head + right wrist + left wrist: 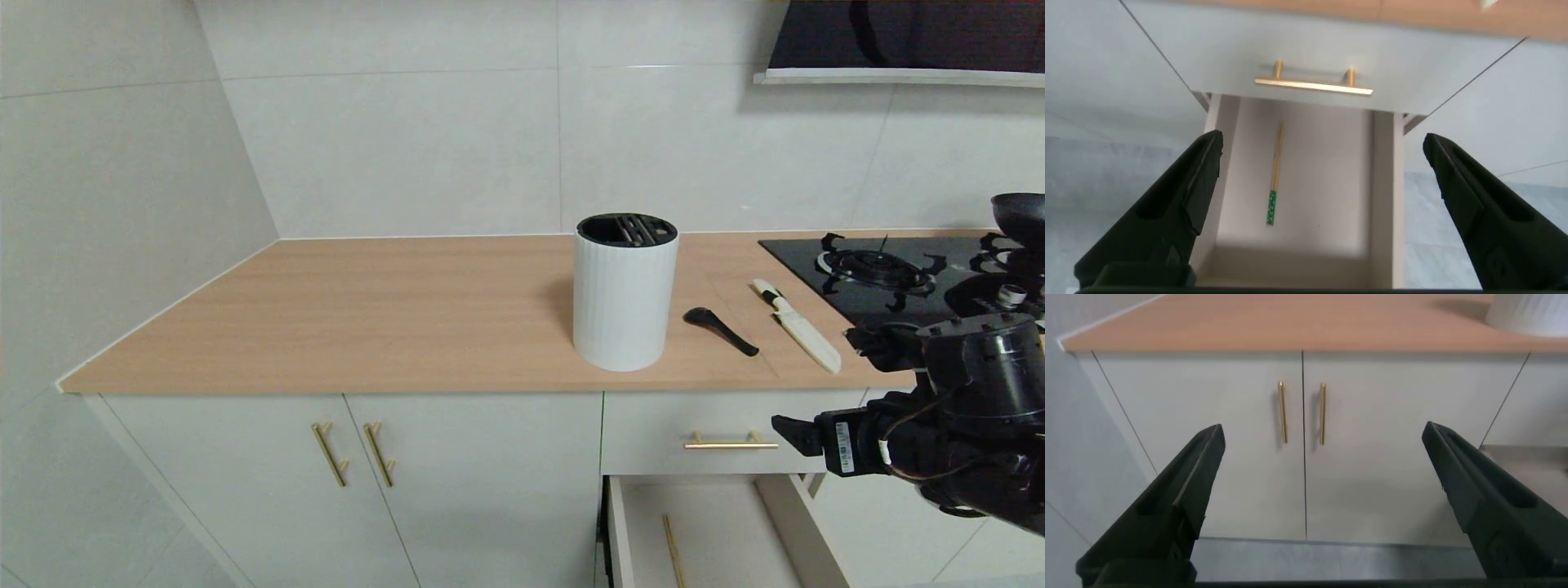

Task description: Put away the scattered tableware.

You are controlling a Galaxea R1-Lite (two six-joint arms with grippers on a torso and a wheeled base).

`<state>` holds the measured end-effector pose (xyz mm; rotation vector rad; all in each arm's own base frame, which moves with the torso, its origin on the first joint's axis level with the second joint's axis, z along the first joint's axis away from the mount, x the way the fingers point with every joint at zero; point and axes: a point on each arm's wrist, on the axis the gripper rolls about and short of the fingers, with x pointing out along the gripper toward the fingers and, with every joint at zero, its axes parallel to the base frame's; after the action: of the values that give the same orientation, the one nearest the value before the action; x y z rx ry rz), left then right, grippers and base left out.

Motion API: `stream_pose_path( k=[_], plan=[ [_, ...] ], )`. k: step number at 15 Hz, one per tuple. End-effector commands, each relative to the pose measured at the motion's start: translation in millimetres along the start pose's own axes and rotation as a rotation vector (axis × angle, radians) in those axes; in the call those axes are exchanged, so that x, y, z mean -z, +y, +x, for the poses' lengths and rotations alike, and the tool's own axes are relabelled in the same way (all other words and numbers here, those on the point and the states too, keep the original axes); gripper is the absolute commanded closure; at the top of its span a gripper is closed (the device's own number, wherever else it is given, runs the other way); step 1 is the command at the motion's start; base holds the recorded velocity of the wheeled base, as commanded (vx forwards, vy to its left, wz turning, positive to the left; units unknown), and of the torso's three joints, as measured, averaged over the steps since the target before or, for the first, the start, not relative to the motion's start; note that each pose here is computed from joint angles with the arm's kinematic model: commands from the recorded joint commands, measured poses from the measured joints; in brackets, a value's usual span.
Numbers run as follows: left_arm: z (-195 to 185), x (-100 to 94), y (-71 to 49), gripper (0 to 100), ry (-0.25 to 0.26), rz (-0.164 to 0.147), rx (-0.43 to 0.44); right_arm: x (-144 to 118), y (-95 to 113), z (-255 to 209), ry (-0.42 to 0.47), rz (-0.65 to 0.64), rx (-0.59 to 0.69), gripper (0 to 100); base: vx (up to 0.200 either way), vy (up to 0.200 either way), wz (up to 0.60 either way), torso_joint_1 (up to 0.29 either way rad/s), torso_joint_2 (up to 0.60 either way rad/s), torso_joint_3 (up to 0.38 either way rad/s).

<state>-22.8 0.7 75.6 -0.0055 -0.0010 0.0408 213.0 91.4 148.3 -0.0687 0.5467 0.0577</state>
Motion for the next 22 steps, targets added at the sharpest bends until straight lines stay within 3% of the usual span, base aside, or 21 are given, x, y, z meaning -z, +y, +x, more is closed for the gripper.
stream_pose_path(
  k=[1, 6, 9, 12, 15, 17, 20, 22],
  plan=[
    [0.1, -0.1, 0.0, 0, 0.001, -0.001, -0.001, 0.5, 0.5, 0.7, 0.003, -0.002, -0.001, 0, 0.000, 0.000, 0.00, 0.251, -0.53, -0.290],
    [0.1, -0.1, 0.0, 0, 0.001, -0.001, -0.001, -3.1, 1.4, 7.4, 0.005, -0.002, -0.005, 0, 0.000, 0.000, 0.00, 0.088, -0.19, -0.103],
    [0.1, -0.1, 0.0, 0, 0.001, -0.001, -0.001, -32.8, -2.7, 42.9, -0.021, 0.004, 0.030, 0, 0.000, 0.000, 0.00, 0.000, 0.00, 0.000],
    [0.1, -0.1, 0.0, 0, 0.001, -0.001, -0.001, -67.2, -21.4, 70.3, -0.076, 0.063, -0.061, 0, 0.000, 0.000, 0.00, 0.000, 0.00, 0.000],
    [0.1, -0.1, 0.0, 0, 0.001, -0.001, -0.001, -86.6, -26.2, 112.8, -0.098, 0.036, -0.074, 0, 0.000, 0.000, 0.00, 0.000, 0.00, 0.000],
    [0.1, -0.1, 0.0, 0, 0.001, -0.001, -0.001, -88.5, -28.5, 137.7, -0.088, 0.042, -0.082, 0, 0.000, 0.000, 0.00, 0.000, 0.00, 0.000],
    [0.1, -0.1, 0.0, 0, 0.001, -0.001, -0.001, -88.4, -35.1, 158.1, -0.082, 0.040, -0.192, 0, 0.000, 0.000, 0.00, 0.000, 0.00, 0.000],
    [0.1, -0.1, 0.0, 0, 0.001, -0.001, -0.001, -65.5, -45.7, 181.1, -0.023, -0.066, -0.201, 0, 0.000, 0.000, 0.00, 0.000, 0.00, 0.000]
  ],
)
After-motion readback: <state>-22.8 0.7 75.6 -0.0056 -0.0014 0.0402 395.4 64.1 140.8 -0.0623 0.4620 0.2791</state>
